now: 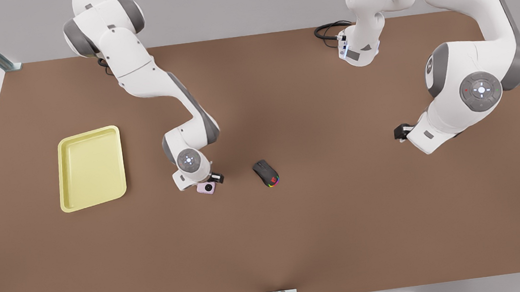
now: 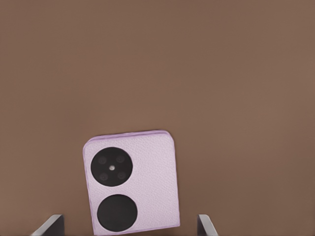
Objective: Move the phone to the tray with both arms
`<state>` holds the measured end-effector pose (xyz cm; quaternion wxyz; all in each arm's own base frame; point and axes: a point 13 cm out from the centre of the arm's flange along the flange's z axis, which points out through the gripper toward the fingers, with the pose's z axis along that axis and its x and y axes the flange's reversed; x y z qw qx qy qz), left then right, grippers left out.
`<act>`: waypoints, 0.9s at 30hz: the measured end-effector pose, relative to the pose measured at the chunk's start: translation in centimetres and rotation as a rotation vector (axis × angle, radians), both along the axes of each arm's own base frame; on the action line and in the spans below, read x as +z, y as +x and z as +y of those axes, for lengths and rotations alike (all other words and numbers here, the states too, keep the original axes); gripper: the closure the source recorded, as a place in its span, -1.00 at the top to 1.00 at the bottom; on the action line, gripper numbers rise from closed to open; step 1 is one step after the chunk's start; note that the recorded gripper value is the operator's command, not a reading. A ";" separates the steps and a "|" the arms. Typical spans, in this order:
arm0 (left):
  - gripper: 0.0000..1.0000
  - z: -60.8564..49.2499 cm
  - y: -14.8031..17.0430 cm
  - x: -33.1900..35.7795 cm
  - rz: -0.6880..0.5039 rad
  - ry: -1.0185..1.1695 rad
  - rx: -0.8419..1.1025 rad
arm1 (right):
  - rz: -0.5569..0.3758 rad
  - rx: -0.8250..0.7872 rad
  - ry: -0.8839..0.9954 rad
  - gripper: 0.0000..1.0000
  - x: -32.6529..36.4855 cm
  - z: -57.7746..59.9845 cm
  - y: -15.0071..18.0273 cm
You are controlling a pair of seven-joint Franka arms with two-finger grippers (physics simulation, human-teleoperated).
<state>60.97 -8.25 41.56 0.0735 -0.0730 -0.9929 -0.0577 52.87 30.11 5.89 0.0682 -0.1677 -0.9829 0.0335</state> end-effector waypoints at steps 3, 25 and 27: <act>1.00 0.0 0.1 -0.1 0.001 0.000 -0.004 | -0.015 0.031 0.009 1.00 -0.8 -0.3 -0.1; 1.00 0.0 0.3 -1.1 0.014 0.002 -0.020 | -0.053 0.168 0.042 0.55 -2.9 -0.1 0.4; 1.00 0.0 0.3 -1.1 0.014 0.003 -0.020 | -0.056 0.174 0.045 0.53 -2.8 0.0 0.5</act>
